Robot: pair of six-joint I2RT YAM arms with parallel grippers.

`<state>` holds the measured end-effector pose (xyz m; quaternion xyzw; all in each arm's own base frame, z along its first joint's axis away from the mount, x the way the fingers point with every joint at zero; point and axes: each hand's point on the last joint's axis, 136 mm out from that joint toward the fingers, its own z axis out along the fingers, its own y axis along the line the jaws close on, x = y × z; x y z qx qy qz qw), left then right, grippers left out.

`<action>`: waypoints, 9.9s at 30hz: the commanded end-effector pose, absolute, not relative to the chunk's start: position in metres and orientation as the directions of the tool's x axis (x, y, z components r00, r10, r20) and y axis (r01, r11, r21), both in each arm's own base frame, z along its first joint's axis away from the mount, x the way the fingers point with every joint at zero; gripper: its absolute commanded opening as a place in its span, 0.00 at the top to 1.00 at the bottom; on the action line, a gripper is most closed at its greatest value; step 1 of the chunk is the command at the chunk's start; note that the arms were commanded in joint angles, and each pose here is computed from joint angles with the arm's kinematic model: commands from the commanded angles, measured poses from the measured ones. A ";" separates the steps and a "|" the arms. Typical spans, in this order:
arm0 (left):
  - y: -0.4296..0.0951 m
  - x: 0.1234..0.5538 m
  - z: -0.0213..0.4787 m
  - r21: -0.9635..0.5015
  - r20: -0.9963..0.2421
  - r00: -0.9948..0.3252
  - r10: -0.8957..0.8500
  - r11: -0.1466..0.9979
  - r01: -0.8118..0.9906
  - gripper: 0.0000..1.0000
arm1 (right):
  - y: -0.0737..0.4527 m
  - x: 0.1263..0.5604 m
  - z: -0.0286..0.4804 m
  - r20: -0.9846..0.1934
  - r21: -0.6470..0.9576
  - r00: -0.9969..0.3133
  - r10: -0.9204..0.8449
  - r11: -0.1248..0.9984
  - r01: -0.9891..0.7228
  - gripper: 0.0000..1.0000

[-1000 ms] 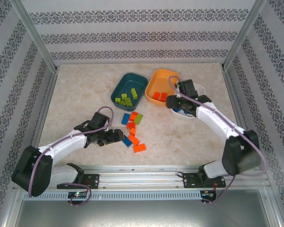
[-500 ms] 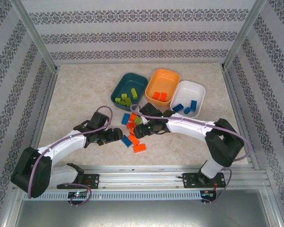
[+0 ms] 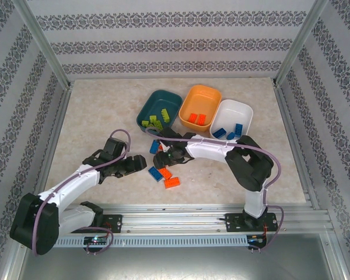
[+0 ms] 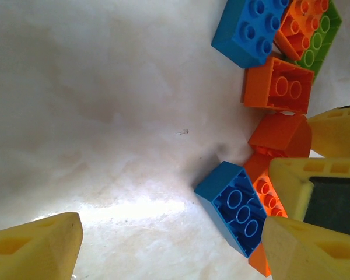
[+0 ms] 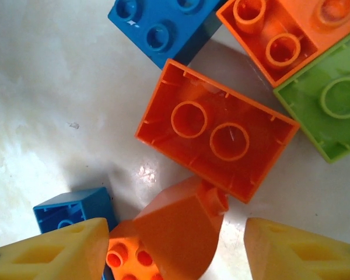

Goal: Sort the legos into containers by color

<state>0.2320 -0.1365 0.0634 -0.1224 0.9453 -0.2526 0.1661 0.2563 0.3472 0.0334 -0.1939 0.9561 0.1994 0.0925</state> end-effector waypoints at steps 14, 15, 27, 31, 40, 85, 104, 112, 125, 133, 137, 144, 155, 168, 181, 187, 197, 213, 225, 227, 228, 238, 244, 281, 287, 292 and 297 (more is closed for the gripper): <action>-0.124 0.219 0.060 -0.514 -0.231 -0.922 -0.309 0.844 -0.154 0.19 | 0.348 0.259 0.039 -0.266 0.318 -0.907 -0.326 0.859 -0.402 0.66; -0.124 0.219 0.060 -0.513 -0.232 -0.923 -0.308 0.845 -0.153 0.19 | 0.346 0.260 0.041 -0.271 0.318 -0.908 -0.321 0.860 -0.399 0.67; -0.127 0.221 0.059 -0.529 -0.228 -0.924 -0.307 0.836 -0.147 0.19 | 0.335 0.289 0.116 -0.406 0.397 -0.886 -0.224 0.830 -0.391 0.67; -0.132 0.219 0.056 -0.544 -0.201 -0.933 -0.298 0.826 -0.147 0.19 | 0.335 0.328 0.136 -0.453 0.400 -0.869 -0.199 0.826 -0.397 0.67; -0.129 0.211 0.054 -0.528 -0.186 -0.941 -0.282 0.837 -0.146 0.19 | 0.343 0.422 0.144 -0.491 0.443 -0.864 -0.110 0.822 -0.357 0.64; -0.134 0.226 0.068 -0.579 -0.231 -0.913 -0.337 0.801 -0.149 0.19 | 0.314 0.171 0.037 -0.243 0.087 -0.827 -0.507 0.838 -0.539 0.14; -0.134 0.227 0.067 -0.570 -0.233 -0.918 -0.321 0.810 -0.139 0.19 | 0.295 0.181 0.029 -0.216 0.007 -0.848 -0.483 0.868 -0.496 0.43; -0.135 0.229 0.068 -0.565 -0.234 -0.922 -0.309 0.815 -0.129 0.19 | 0.247 0.242 0.090 -0.353 0.043 -0.863 -0.360 0.916 -0.400 0.42; -0.136 0.229 0.061 -0.559 -0.209 -0.928 -0.308 0.817 -0.145 0.19 | 0.189 0.438 0.125 -0.480 0.128 -0.870 -0.113 0.972 -0.197 0.36; -0.134 0.229 0.061 -0.544 -0.202 -0.931 -0.303 0.825 -0.151 0.18 | 0.189 0.474 0.132 -0.507 0.143 -0.858 -0.079 0.974 -0.174 0.22; -0.134 0.231 0.060 -0.544 -0.206 -0.929 -0.307 0.825 -0.153 0.18 | 0.196 0.447 0.151 -0.536 0.147 -0.838 -0.104 0.966 -0.214 0.20; -0.141 0.239 0.056 -0.574 -0.192 -0.927 -0.321 0.803 -0.159 0.18 | 0.237 0.339 0.134 -0.466 0.252 -0.858 -0.216 0.897 -0.363 0.20; -0.148 0.240 0.053 -0.609 -0.179 -0.926 -0.332 0.777 -0.161 0.18 | 0.294 0.223 0.075 -0.347 0.245 -0.752 -0.560 0.720 -0.649 0.20; -0.146 0.236 0.052 -0.603 -0.181 -0.928 -0.327 0.782 -0.158 0.18 | 0.327 0.203 0.043 -0.269 0.196 -0.614 -0.742 0.582 -0.789 0.32; -0.146 0.235 0.052 -0.602 -0.178 -0.929 -0.325 0.783 -0.159 0.18 | 0.321 0.205 0.019 -0.211 0.091 -0.591 -0.779 0.586 -0.805 0.45; -0.144 0.233 0.053 -0.595 -0.181 -0.929 -0.323 0.788 -0.158 0.18 | 0.310 0.206 0.027 -0.226 0.056 -0.596 -0.770 0.601 -0.797 0.55; -0.146 0.239 0.058 -0.600 -0.193 -0.926 -0.323 0.786 -0.149 0.18 | 0.286 0.217 0.055 -0.341 0.157 -0.684 -0.645 0.678 -0.718 0.69; -0.169 0.374 0.148 -0.432 -0.437 -0.896 -0.081 0.892 0.131 0.29 | 0.202 0.336 0.158 -0.540 0.435 -0.836 -0.094 0.820 -0.373 0.68; -0.140 0.471 0.124 -0.176 -0.483 -0.873 -0.068 0.984 0.021 0.27 | 0.159 0.462 0.144 -0.522 0.392 -0.851 0.058 0.902 -0.179 0.41; -0.133 0.480 0.129 -0.129 -0.516 -0.856 -0.035 0.991 0.037 0.27 | 0.169 0.465 0.150 -0.539 0.387 -0.841 0.049 0.901 -0.196 0.41; -0.131 0.483 0.129 -0.115 -0.524 -0.851 -0.019 0.992 0.048 0.27 | 0.174 0.465 0.153 -0.551 0.376 -0.834 0.034 0.902 -0.212 0.41; -0.119 0.513 0.093 -0.032 -0.468 -0.881 0.068 0.995 0.094 0.28 | 0.262 0.454 0.167 -0.550 0.402 -0.831 -0.084 0.845 -0.351 0.40; -0.116 0.527 0.066 -0.027 -0.423 -0.902 0.091 0.993 0.112 0.34 | 0.302 0.450 0.153 -0.511 0.420 -0.848 -0.139 0.821 -0.388 0.41; -0.120 0.481 0.089 -0.131 -0.570 -0.822 -0.008 0.988 0.081 0.60 | 0.334 0.450 0.090 -0.376 0.268 -0.863 -0.336 0.853 -0.449 0.32; -0.121 0.493 0.075 -0.125 -0.531 -0.847 0.014 0.988 0.095 0.74 | 0.329 0.461 0.078 -0.355 0.282 -0.882 -0.309 0.864 -0.417 0.32; -0.130 0.498 0.063 -0.151 -0.490 -0.871 0.025 0.982 0.113 0.90 | 0.328 0.466 0.076 -0.355 0.291 -0.887 -0.295 0.867 -0.405 0.32; -0.132 0.501 0.060 -0.161 -0.476 -0.879 0.025 0.980 0.115 0.99 | 0.326 0.467 0.075 -0.351 0.292 -0.891 -0.287 0.871 -0.396 0.32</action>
